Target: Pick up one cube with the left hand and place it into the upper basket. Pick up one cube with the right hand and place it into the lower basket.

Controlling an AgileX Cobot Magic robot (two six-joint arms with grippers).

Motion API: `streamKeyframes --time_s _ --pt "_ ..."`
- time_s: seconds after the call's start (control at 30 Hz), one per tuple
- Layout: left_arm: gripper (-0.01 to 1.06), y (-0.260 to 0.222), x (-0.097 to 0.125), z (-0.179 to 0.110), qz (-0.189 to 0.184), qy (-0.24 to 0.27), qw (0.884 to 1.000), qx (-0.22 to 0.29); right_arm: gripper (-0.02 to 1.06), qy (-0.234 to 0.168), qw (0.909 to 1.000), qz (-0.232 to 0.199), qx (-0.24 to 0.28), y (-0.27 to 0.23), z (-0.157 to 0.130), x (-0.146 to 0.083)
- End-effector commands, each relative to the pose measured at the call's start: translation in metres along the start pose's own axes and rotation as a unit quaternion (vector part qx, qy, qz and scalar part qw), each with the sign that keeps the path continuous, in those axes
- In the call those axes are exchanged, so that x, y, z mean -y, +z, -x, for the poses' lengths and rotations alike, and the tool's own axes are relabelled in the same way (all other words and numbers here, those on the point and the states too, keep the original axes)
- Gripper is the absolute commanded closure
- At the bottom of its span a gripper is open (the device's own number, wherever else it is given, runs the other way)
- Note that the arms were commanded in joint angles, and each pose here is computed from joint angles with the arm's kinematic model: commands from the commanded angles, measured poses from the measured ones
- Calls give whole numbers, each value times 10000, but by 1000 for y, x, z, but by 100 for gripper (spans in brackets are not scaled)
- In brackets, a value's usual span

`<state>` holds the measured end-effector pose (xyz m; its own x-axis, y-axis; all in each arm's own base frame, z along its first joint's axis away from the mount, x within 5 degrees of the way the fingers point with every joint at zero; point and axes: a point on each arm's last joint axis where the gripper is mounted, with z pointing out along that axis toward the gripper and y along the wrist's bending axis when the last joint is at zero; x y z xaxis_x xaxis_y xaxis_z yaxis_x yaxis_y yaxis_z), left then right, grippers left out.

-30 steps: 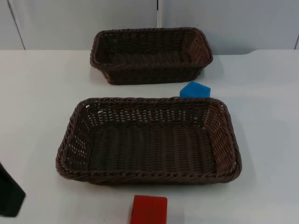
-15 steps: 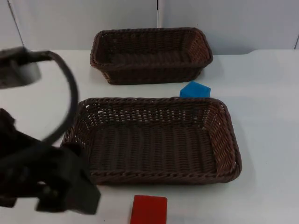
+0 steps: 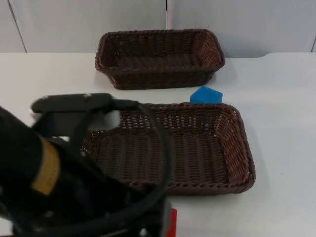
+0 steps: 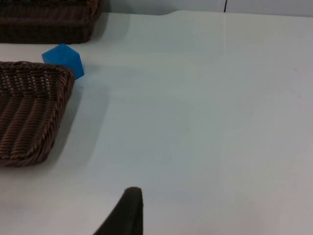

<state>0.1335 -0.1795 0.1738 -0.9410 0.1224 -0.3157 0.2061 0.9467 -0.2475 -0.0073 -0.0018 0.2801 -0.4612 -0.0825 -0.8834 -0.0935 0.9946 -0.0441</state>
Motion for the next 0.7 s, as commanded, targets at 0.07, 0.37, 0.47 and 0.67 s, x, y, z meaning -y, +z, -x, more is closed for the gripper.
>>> streamKeyframes --time_s 0.07,0.37,0.47,0.67 --pt "6 25 6 3 6 -120 9999 42 -1 14 10000 -29 47 0 0 0" --pt "6 69 2 -3 365 -30 9991 -220 -1 7 10000 -6 48 0 0 0" --pt "6 77 8 1 230 -38 9996 -179 -1 7 10000 -6 48 0 0 0" --pt "6 90 20 13 81 201 9997 -57 -1 12 10000 3 49 0 0 0"
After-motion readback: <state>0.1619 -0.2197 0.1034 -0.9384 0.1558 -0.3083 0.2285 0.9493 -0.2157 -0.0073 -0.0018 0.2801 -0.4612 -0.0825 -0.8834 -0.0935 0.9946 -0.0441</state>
